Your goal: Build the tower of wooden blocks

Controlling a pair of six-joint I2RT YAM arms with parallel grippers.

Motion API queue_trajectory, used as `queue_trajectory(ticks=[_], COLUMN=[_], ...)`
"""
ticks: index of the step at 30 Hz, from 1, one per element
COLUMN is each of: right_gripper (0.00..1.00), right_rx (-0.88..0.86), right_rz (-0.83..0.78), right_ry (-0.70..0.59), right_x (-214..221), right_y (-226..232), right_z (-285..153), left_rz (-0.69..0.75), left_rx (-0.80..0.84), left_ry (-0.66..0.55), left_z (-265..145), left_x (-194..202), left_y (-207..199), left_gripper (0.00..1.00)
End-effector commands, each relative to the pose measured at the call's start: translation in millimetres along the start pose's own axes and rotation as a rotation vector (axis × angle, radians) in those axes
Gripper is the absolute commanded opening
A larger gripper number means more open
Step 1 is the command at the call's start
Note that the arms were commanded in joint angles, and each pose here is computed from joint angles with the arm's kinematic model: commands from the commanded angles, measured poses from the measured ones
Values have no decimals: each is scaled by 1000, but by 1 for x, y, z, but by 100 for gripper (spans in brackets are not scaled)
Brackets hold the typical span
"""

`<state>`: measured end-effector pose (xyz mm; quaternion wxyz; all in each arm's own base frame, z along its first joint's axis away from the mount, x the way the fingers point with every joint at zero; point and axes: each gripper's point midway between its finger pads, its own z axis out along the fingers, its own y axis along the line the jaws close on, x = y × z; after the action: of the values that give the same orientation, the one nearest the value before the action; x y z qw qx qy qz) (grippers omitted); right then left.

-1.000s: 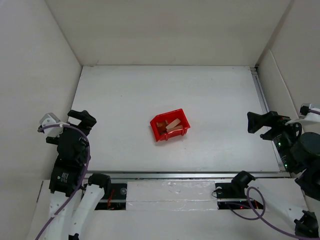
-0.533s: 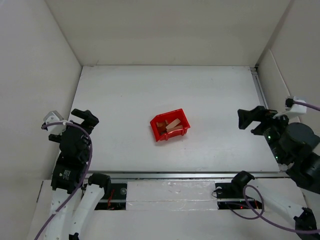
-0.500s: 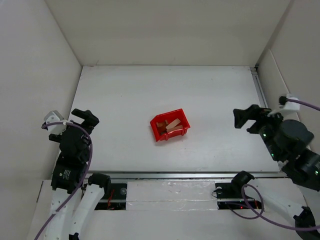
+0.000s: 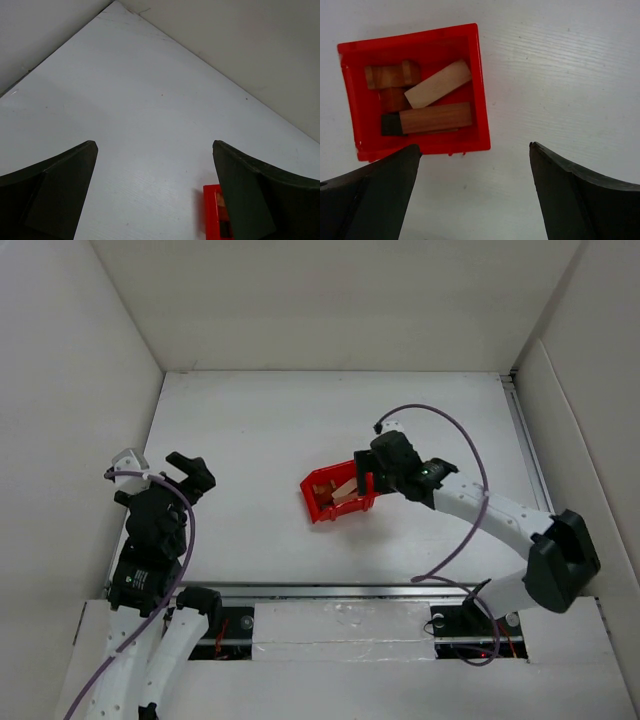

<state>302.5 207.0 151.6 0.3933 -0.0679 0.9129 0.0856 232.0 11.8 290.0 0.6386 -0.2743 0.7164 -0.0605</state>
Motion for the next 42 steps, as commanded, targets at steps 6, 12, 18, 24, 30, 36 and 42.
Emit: queue_trajectory(ticks=[6, 12, 18, 24, 30, 36, 42], right_gripper=[85, 62, 0, 0, 0, 0, 10], right_rx=[-7, 46, 100, 220, 501, 799, 1093], right_rz=[-1, 15, 45, -22, -178, -341, -460], right_ry=[39, 31, -44, -76, -23, 60, 22], right_x=[-2, 8, -2, -25, -43, -49, -67], right_y=[26, 20, 5, -20, -63, -96, -105], right_z=[85, 110, 95, 65, 44, 31, 4], left_rz=[22, 35, 51, 53, 51, 51, 43], left_rx=[116, 155, 195, 220, 221, 241, 236], left_ry=[-1, 18, 37, 42, 36, 42, 51], left_z=[-1, 0, 0, -1, -2, -4, -2], left_x=[-2, 2, 6, 8, 6, 7, 9], left_y=[-21, -28, -35, -40, -39, -42, -42], left_gripper=[99, 99, 99, 99, 99, 99, 99])
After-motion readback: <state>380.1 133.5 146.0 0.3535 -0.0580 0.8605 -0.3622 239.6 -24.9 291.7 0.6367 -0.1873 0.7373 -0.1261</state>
